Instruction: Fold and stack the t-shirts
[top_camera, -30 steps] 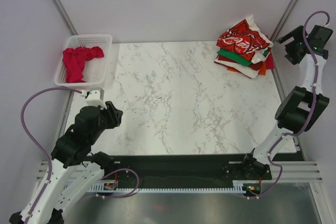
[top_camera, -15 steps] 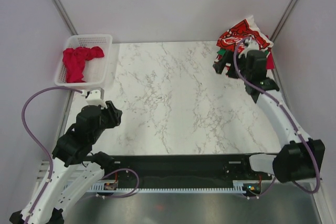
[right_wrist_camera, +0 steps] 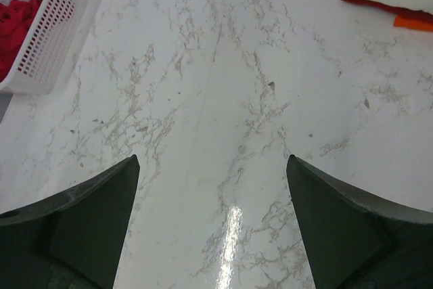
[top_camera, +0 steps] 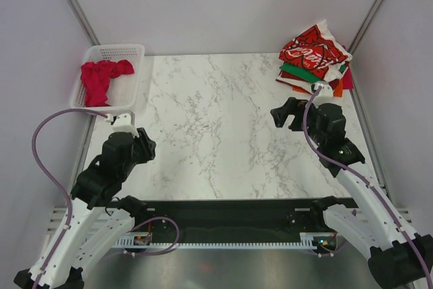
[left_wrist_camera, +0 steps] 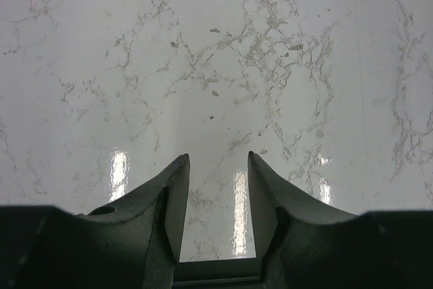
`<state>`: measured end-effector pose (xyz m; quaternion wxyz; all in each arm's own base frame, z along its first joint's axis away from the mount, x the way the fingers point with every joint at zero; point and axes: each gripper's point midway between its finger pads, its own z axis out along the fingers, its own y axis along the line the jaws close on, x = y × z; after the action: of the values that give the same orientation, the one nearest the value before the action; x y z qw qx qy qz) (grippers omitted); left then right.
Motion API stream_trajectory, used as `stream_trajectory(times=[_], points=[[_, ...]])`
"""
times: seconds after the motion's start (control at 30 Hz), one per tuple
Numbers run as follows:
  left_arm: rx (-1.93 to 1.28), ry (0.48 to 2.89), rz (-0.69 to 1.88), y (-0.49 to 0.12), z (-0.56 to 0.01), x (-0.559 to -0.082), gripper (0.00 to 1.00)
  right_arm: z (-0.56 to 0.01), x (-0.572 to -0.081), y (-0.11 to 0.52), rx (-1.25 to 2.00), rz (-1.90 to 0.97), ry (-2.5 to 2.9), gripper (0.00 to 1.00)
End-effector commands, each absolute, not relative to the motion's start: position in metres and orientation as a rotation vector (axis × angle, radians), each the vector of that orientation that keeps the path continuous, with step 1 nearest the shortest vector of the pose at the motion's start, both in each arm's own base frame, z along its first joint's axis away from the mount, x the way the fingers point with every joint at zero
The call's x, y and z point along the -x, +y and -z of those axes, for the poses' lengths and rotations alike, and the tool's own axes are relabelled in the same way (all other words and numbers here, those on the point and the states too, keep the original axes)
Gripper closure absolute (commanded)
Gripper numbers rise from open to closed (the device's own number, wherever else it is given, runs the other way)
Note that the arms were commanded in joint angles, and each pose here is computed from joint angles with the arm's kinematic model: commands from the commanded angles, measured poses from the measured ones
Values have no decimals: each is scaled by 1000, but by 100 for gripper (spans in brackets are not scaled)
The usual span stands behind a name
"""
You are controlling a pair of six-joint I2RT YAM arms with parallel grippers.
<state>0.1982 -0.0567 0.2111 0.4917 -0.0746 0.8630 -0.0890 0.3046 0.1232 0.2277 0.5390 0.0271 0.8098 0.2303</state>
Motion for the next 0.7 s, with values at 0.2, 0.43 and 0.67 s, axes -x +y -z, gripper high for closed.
stream_trajectory(times=[0.2,0.43,0.67], points=[[235,2029,177,-50,-232,-212,51,-251,-305,81,-216,-357,1787,2],[209,1940,-101,-33,-283,-271,37,-254,-300,68,-288,-289,1761,2],[300,1839,-59,-25,-378,-361,33,-255,-295,65,-306,-286,1757,2]])
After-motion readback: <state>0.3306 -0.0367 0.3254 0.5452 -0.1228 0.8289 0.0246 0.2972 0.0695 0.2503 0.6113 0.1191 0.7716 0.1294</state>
